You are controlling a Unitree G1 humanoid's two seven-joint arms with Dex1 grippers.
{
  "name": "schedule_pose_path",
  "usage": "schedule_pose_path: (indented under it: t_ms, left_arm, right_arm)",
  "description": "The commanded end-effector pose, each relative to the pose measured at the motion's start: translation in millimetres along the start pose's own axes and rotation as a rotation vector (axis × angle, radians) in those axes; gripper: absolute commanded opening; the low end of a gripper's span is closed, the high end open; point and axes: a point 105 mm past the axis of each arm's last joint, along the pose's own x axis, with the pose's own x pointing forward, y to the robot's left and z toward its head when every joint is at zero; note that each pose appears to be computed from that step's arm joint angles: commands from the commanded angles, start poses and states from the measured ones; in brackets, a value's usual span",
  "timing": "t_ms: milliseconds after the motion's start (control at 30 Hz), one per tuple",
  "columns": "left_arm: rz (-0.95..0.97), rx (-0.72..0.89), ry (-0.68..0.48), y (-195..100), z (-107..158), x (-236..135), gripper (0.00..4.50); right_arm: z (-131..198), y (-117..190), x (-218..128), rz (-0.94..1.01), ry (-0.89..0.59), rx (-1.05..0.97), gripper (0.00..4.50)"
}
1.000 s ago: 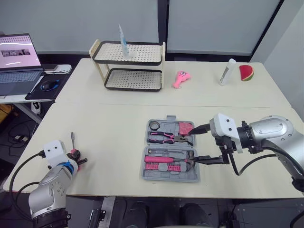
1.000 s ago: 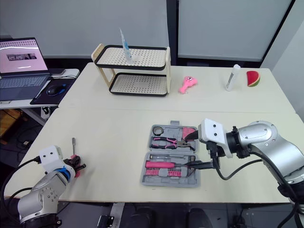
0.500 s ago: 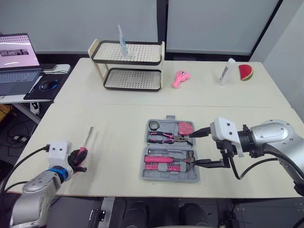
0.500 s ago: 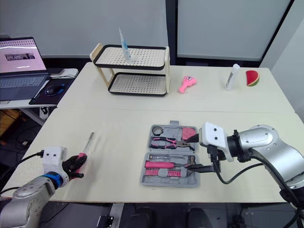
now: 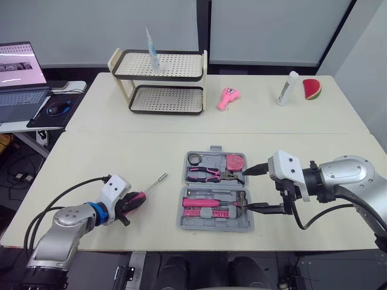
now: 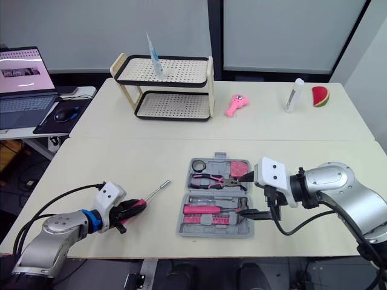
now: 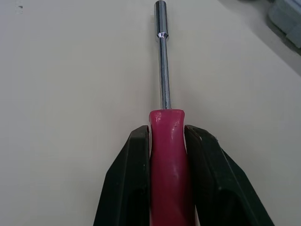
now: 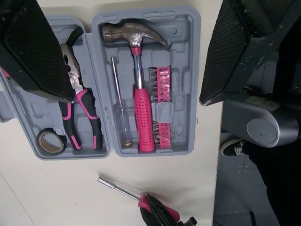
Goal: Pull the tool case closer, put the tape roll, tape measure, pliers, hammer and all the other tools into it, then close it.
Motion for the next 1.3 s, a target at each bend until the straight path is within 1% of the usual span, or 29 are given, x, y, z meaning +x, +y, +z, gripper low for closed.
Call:
schedule_pose_path:
  t_ms: [33,133,200,267,333,500,533,700,833,1000,1033,1167,1233,1300]
  left_arm:
    - [0.001,0.024,-0.014,-0.5,3.7,5.7,0.75]
    - [-0.014,0.015,-0.006,-2.9,-1.5,8.0,0.75]
    - [-0.013,-0.003,0.004,-2.2,-4.3,6.5,1.49]
    - [-0.020,-0.009,-0.021,-1.0,1.2,1.6,2.03]
    - [-0.021,-0.011,-0.061,1.7,10.3,-5.8,2.68]
    - [-0.036,0.006,-0.102,7.4,20.0,-19.9,4.26]
    - [-0.040,0.012,-0.112,7.9,21.9,-20.8,4.48]
    - [-0.096,0.025,-0.150,2.1,26.6,-16.5,4.48]
    - [-0.037,0.058,-0.107,12.1,13.6,-4.6,4.48]
    - [-0.042,0.023,-0.076,12.2,2.0,1.6,4.48]
    - [-0.039,0.006,-0.077,12.1,1.3,2.9,4.48]
    - [-0.057,0.035,-0.062,8.8,1.6,6.8,4.48]
    - [-0.057,0.036,-0.054,7.8,1.2,8.2,4.08]
    - [-0.061,0.035,-0.045,6.5,0.3,9.4,3.56]
  right_arm:
    - [6.3,1.2,-2.7,-0.019,0.001,-0.039,4.50]
    - [5.5,1.2,-1.9,-0.023,0.005,-0.041,4.50]
    - [4.7,1.6,-2.0,-0.024,0.008,-0.041,4.50]
    - [4.2,2.0,-2.4,-0.027,0.009,-0.040,4.50]
    - [4.1,2.4,-2.9,-0.032,0.008,-0.040,4.50]
    - [4.2,3.9,-2.9,-0.045,0.003,-0.037,4.50]
    - [4.2,4.2,-2.6,-0.048,0.001,-0.036,4.50]
    - [5.3,5.9,-0.2,-0.057,-0.009,-0.033,4.50]
    - [5.0,7.8,2.4,-0.063,-0.014,-0.031,4.50]
    - [5.2,7.8,2.6,-0.072,-0.016,-0.030,4.50]
    - [5.6,7.7,2.7,-0.074,-0.017,-0.030,4.50]
    - [7.7,7.2,3.1,-0.076,-0.020,-0.033,4.50]
    - [8.4,6.8,2.8,-0.076,-0.019,-0.035,4.50]
    - [8.9,6.3,2.3,-0.076,-0.018,-0.036,4.50]
